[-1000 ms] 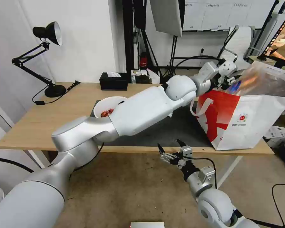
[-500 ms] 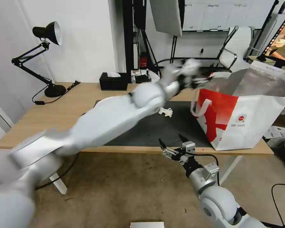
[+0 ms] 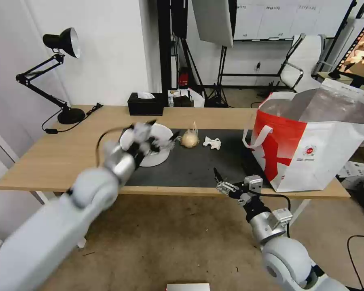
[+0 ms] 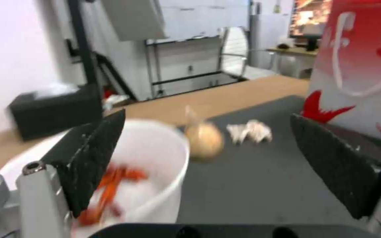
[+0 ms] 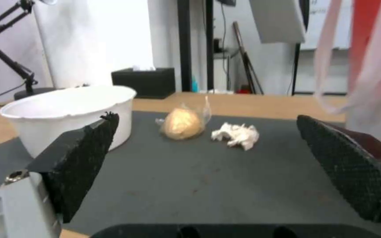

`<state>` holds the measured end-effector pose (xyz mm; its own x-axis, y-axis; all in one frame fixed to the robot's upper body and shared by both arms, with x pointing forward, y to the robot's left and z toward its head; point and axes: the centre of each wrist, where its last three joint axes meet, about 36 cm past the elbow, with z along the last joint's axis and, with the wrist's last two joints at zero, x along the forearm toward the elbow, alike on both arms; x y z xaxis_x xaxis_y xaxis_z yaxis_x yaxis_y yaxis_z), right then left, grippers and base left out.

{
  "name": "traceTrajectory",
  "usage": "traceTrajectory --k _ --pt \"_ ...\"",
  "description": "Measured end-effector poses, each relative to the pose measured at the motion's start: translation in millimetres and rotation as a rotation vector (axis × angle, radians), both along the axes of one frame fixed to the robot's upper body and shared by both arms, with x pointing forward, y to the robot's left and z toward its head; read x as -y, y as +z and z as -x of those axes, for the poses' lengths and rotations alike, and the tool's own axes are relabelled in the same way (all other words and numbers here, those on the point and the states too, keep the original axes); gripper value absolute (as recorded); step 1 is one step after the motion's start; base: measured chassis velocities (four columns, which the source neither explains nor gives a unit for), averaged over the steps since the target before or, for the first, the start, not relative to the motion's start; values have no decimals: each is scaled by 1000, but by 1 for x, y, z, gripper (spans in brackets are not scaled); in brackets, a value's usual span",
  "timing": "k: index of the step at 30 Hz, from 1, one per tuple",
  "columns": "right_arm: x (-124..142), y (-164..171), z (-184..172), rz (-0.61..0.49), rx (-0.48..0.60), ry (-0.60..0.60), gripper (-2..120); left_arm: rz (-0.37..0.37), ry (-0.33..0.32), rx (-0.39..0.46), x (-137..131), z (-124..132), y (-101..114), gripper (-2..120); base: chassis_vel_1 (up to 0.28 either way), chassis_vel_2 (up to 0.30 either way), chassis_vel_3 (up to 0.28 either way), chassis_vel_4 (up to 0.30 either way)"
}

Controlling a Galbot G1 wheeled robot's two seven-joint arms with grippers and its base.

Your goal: Pick up the trash from the table and place it into the takeout bag.

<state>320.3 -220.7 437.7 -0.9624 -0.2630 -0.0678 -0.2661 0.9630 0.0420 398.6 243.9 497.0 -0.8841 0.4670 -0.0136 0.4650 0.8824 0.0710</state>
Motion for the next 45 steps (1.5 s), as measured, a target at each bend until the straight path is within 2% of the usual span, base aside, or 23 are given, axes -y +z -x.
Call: traceTrajectory --k 1,2,3,6,7,10,15,28,45 --pt "1 -2 3 6 20 -7 100 4 37 0 -2 14 -11 100 0 0 0 0" --pt "1 -2 3 6 20 -7 100 4 37 0 -2 14 -11 100 0 0 0 0" --pt "1 -3 5 6 32 -15 100 7 65 1 -2 25 -21 100 0 0 0 0" --pt "3 -22 12 -8 30 -44 100 8 148 -19 0 61 -62 100 0 0 0 0" --pt "3 -22 12 -8 30 -44 100 8 148 -19 0 61 -62 100 0 0 0 0" --pt "9 -51 19 7 0 -64 100 -8 191 -28 6 83 -92 100 0 0 0 0" --pt "10 -67 27 11 -38 -74 100 -28 217 -25 16 94 -110 100 0 0 0 0" --pt "3 -71 48 2 -77 -84 100 -48 264 -33 17 106 -119 100 0 0 0 0" --pt "-1 -70 58 0 -109 -92 100 -49 280 -44 21 109 -124 100 0 0 0 0"
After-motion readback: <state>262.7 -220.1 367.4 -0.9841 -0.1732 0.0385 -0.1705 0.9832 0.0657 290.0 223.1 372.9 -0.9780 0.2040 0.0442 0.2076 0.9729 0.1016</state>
